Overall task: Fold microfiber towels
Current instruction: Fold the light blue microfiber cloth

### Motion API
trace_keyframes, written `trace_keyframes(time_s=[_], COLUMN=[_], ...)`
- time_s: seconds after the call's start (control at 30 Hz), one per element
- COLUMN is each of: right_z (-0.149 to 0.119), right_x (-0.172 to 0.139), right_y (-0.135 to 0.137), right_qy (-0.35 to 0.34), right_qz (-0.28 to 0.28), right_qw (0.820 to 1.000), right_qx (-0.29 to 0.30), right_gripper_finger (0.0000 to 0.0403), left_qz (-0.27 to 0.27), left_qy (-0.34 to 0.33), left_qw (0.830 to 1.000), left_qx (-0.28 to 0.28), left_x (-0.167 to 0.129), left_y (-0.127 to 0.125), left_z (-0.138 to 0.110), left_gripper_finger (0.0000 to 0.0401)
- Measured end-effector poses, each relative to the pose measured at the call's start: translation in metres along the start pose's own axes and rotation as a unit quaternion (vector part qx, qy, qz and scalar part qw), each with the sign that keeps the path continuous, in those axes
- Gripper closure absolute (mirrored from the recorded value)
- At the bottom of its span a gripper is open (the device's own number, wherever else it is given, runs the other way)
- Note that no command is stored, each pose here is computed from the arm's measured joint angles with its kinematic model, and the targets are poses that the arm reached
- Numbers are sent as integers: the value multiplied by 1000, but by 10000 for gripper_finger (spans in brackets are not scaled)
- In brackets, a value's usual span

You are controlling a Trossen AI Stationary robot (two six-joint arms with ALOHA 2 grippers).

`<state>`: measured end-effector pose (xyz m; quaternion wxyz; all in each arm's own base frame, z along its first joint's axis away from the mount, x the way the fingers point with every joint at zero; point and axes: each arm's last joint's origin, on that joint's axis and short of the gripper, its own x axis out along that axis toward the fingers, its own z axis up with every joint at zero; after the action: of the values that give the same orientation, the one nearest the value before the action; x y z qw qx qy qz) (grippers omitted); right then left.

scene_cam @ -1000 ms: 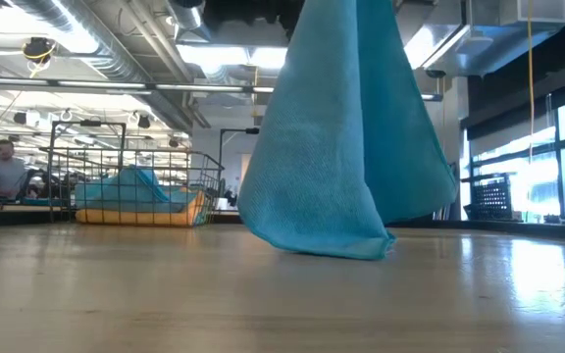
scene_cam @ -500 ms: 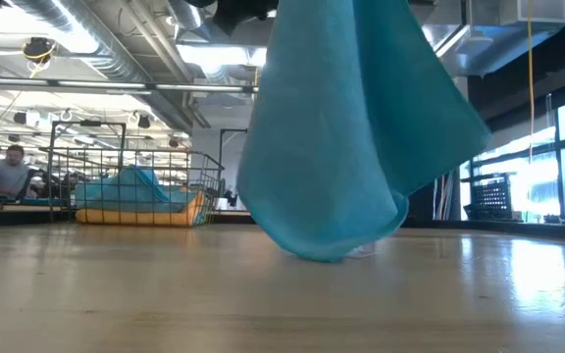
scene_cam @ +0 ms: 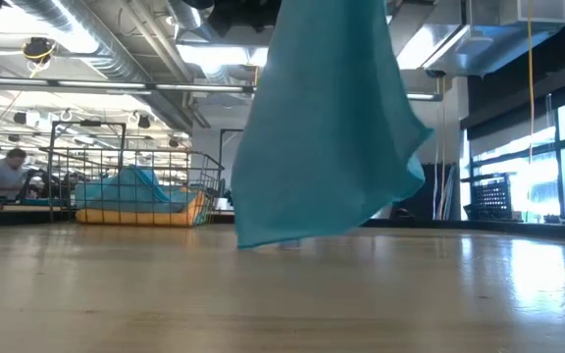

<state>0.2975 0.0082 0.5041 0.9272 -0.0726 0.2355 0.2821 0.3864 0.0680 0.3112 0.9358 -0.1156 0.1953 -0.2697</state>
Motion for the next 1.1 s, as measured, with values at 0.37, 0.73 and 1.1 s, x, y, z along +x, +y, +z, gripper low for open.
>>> trace_keyframes(time_s=[0.37,0.73,1.1], right_z=[0,-5,-25], right_x=[-24,-22,-30], right_y=[23,26,12], right_qy=[29,60,191], right_qz=[-15,-25,-208], right_qw=[999,998,958], right_qx=[1,13,56], right_gripper_finger=[397,397,397], left_qz=[90,155,255], left_qy=[7,-11,53], left_qw=[996,988,965], left_qx=[-1,-1,-18], left_x=[-35,-98,-130], left_y=[4,-3,-32], left_z=[7,20,14], left_gripper_finger=[401,401,401])
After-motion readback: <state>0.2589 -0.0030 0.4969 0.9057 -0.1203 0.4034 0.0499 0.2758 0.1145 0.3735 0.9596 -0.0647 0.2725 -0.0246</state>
